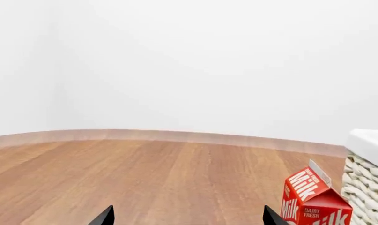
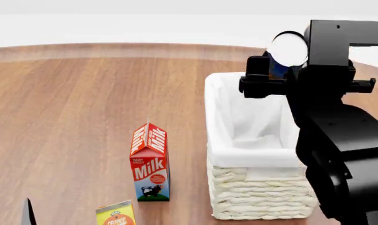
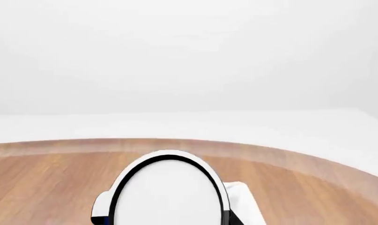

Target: Pick up the alphabet soup, and put it in the basket.

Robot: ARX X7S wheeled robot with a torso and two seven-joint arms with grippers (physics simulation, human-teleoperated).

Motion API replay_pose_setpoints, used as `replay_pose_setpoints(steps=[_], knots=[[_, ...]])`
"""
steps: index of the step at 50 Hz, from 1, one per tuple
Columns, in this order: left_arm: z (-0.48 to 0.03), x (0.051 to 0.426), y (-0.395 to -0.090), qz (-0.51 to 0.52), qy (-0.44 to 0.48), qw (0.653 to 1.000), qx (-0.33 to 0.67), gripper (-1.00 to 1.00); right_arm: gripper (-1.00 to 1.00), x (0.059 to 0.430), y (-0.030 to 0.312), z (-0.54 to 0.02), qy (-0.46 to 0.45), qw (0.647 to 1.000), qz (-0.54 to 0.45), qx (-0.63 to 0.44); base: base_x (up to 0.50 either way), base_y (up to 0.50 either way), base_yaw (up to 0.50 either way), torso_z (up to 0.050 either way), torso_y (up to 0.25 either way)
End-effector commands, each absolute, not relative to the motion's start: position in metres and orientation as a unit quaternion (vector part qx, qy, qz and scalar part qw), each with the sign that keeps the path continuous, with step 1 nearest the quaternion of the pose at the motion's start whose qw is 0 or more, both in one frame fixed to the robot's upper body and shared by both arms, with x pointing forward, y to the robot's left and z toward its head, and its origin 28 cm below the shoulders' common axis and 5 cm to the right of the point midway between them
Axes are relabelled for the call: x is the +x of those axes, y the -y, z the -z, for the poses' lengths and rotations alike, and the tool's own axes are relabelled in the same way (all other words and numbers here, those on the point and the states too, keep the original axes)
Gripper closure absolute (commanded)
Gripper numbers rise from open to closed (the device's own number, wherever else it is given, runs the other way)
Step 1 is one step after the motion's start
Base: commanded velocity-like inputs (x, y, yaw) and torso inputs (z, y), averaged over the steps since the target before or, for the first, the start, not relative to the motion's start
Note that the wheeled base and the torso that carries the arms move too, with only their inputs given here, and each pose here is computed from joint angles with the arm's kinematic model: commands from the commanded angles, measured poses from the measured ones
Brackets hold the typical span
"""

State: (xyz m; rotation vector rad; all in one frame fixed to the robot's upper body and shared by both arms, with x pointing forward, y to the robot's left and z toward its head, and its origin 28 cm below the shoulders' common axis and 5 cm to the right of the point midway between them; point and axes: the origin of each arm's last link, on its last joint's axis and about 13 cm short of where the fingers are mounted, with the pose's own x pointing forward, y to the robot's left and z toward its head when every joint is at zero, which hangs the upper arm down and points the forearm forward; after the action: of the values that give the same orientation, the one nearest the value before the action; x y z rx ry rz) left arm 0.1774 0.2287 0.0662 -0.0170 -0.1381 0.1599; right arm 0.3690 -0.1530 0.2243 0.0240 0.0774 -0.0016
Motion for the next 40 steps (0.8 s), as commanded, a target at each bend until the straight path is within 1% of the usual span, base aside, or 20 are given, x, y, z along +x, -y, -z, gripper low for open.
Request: replay_pose_setpoints(steps=[1, 10, 16, 22, 30, 37, 40], knots=[[-0.066, 0.178, -0.229, -0.083, 0.078, 0.993, -0.009, -1.00, 1.00, 0.404, 0.150, -0.251, -0.089, 0.996, -0.011, -0.003, 0.00, 0.00, 0.00, 0.000, 0.000], [-0.066, 0.179, -0.229, -0.084, 0.077, 0.993, -0.013, -1.00, 1.00, 0.428, 0.150, -0.260, -0.125, 0.992, 0.005, 0.020, 0.00, 0.00, 0.00, 0.000, 0.001], [-0.066, 0.179, -0.228, -0.091, 0.081, 0.993, -0.005, -1.00, 1.00, 0.428, 0.144, -0.262, -0.136, 0.991, 0.008, 0.015, 0.00, 0.00, 0.00, 0.002, -0.016], [-0.065, 0.180, -0.229, -0.095, 0.078, 0.992, -0.014, -1.00, 1.00, 0.428, 0.142, -0.263, -0.142, 0.990, 0.013, 0.010, 0.00, 0.00, 0.00, 0.000, -0.237], [-0.066, 0.178, -0.230, -0.090, 0.076, 0.993, -0.016, -1.00, 1.00, 0.428, 0.143, -0.266, -0.139, 0.990, 0.001, 0.021, 0.00, 0.00, 0.00, 0.000, -0.019], [-0.065, 0.180, -0.229, -0.093, 0.074, 0.993, -0.014, -1.00, 1.00, 0.428, 0.144, -0.267, -0.136, 0.990, -0.004, 0.025, 0.00, 0.00, 0.00, 0.000, -0.250], [-0.066, 0.178, -0.229, -0.079, 0.072, 0.994, -0.020, -1.00, 1.00, 0.428, 0.143, -0.268, -0.136, 0.990, -0.007, 0.023, 0.00, 0.00, 0.00, 0.004, -0.115]])
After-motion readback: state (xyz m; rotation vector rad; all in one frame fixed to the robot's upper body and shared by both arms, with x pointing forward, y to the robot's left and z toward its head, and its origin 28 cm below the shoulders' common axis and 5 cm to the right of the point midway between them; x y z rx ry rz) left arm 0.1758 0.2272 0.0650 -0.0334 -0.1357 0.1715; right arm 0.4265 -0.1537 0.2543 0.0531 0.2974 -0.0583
